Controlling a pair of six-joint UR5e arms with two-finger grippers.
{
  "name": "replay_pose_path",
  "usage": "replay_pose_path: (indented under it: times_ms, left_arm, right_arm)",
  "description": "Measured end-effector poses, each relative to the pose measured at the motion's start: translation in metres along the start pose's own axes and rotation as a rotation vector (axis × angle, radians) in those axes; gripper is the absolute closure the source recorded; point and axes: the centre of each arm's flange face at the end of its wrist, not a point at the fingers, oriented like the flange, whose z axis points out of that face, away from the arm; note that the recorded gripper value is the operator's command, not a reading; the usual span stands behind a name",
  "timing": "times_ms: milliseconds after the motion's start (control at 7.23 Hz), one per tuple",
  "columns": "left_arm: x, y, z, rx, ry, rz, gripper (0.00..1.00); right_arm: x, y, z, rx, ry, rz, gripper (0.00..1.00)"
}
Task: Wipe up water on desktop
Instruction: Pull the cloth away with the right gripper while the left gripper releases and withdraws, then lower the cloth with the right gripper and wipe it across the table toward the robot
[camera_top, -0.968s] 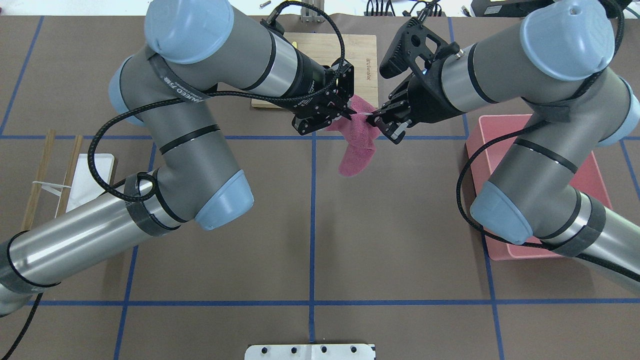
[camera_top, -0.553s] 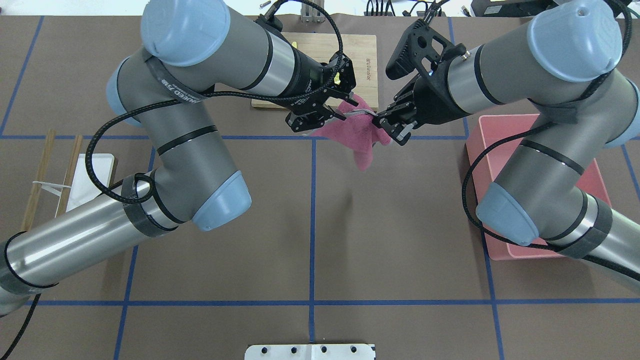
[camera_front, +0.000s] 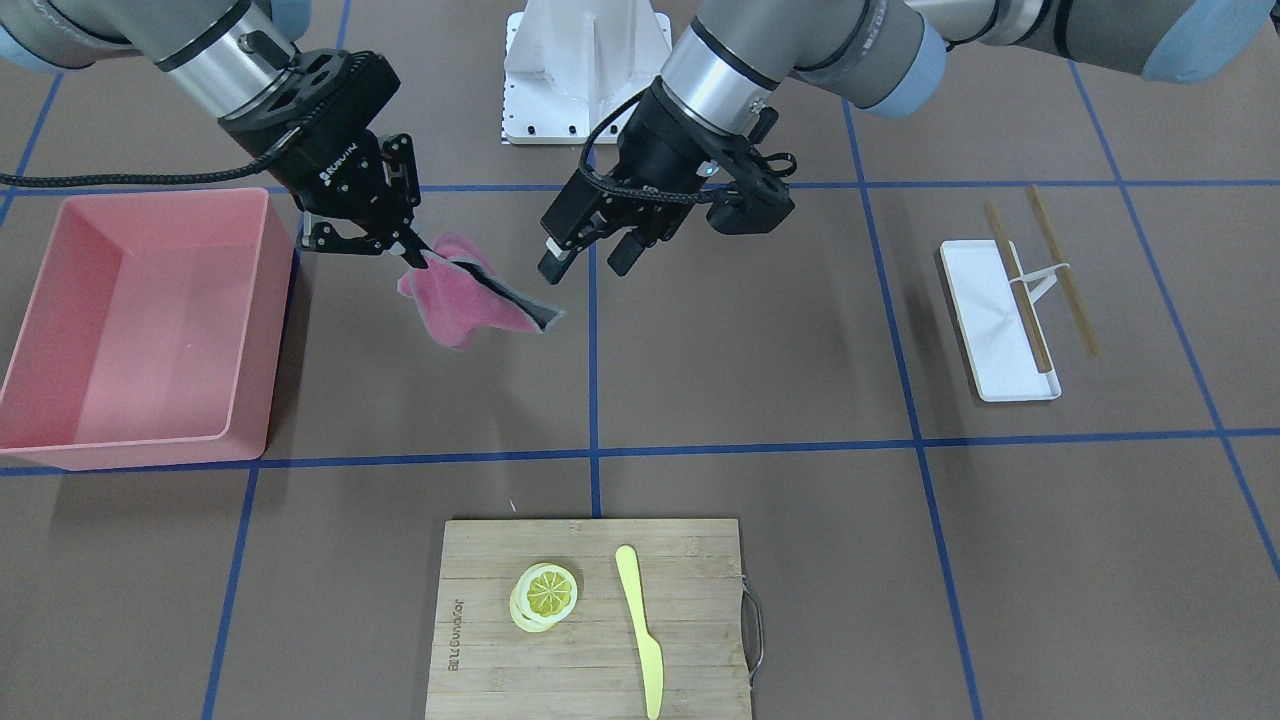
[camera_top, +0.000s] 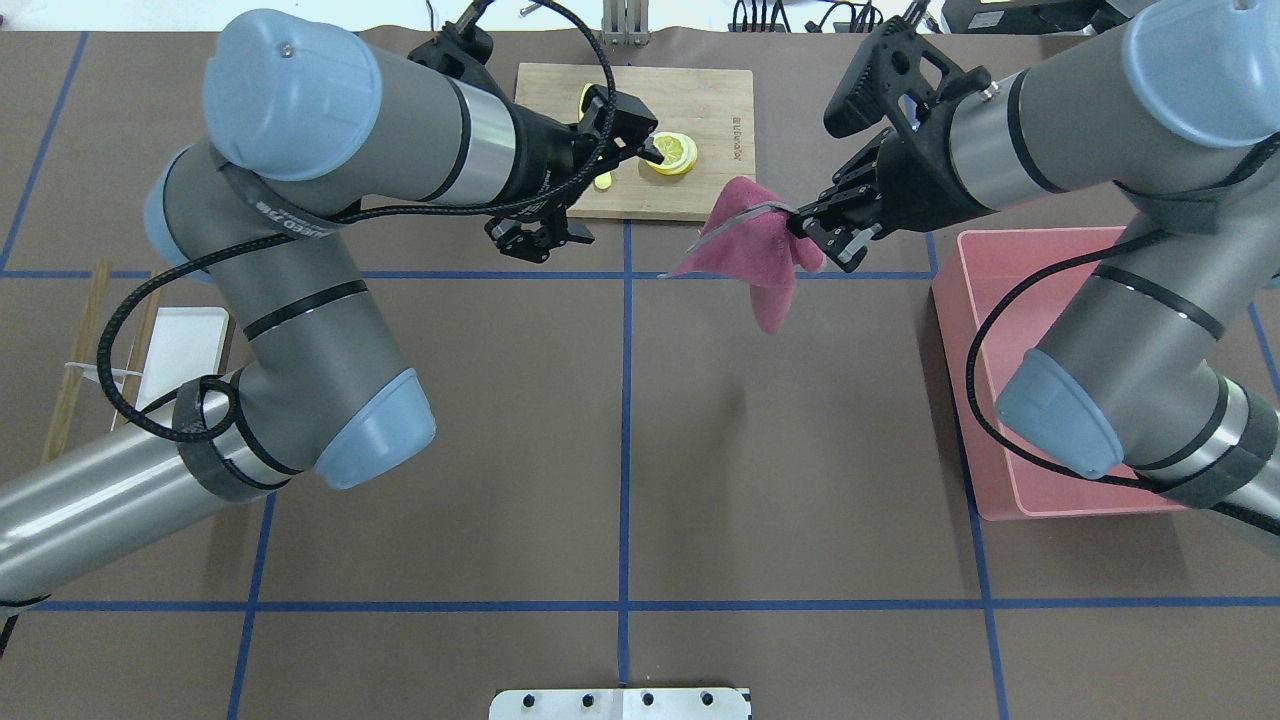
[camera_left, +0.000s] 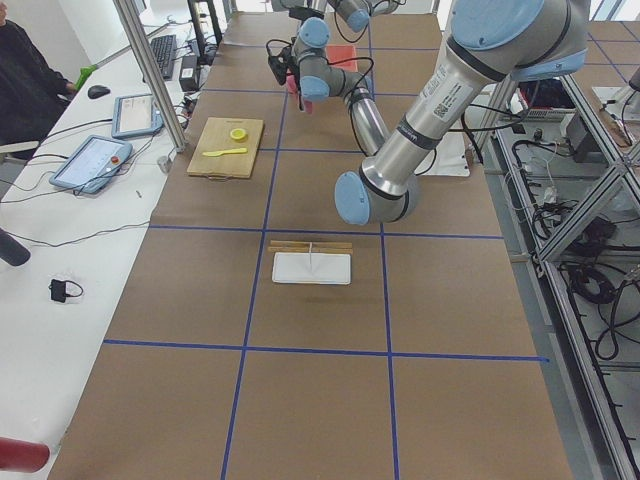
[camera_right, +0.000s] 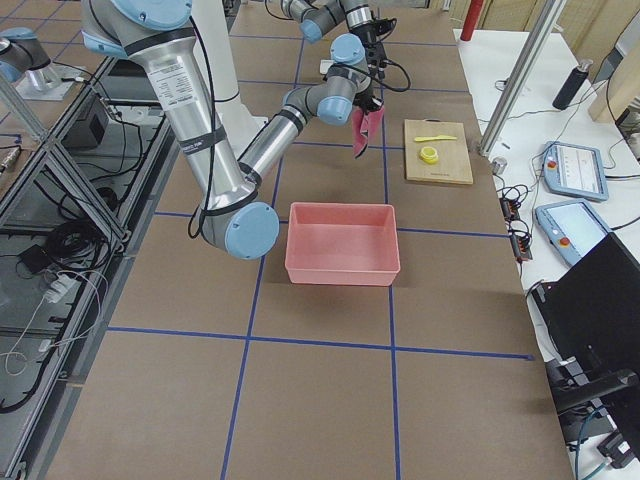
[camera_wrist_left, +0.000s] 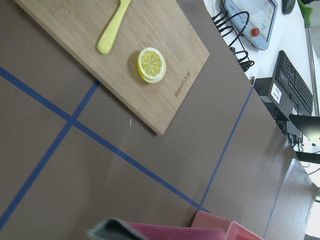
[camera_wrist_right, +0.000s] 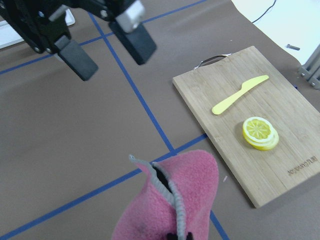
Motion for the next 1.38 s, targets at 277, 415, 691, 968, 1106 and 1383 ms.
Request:
replay_pose_path:
  times_ms: [277, 415, 691, 968, 1106, 1383]
  left_arm:
    - [-0.027, -0.03, -0.011, 0.052, -0.027, 0.084, 0.02]
    - [-0.035, -0.052, -0.022, 0.092, -0.052, 0.125, 0.01]
    - [-0.038, -0.082, -0.051, 0.161, -0.165, 0.225, 0.02]
    - [-0.054, -0.108, -0.087, 0.198, -0.308, 0.379, 0.01]
    - [-0.065, -0.122, -0.104, 0.218, -0.345, 0.398, 0.01]
    - [-0.081, -0.142, -0.115, 0.244, -0.385, 0.39, 0.02]
  right_arm:
    - [0.037, 0.022, -0.014, -0.054, 0.077, 0.067, 1.0]
    - [0.053, 0.028, -0.018, -0.095, 0.131, 0.097, 1.0]
    - [0.055, 0.038, 0.002, -0.194, 0.223, 0.044, 1.0]
    - [0.039, 0.049, 0.031, -0.295, 0.243, -0.037, 1.0]
    - [0.027, 0.054, 0.046, -0.343, 0.248, -0.067, 1.0]
    - [0.003, 0.062, 0.072, -0.422, 0.263, -0.129, 1.0]
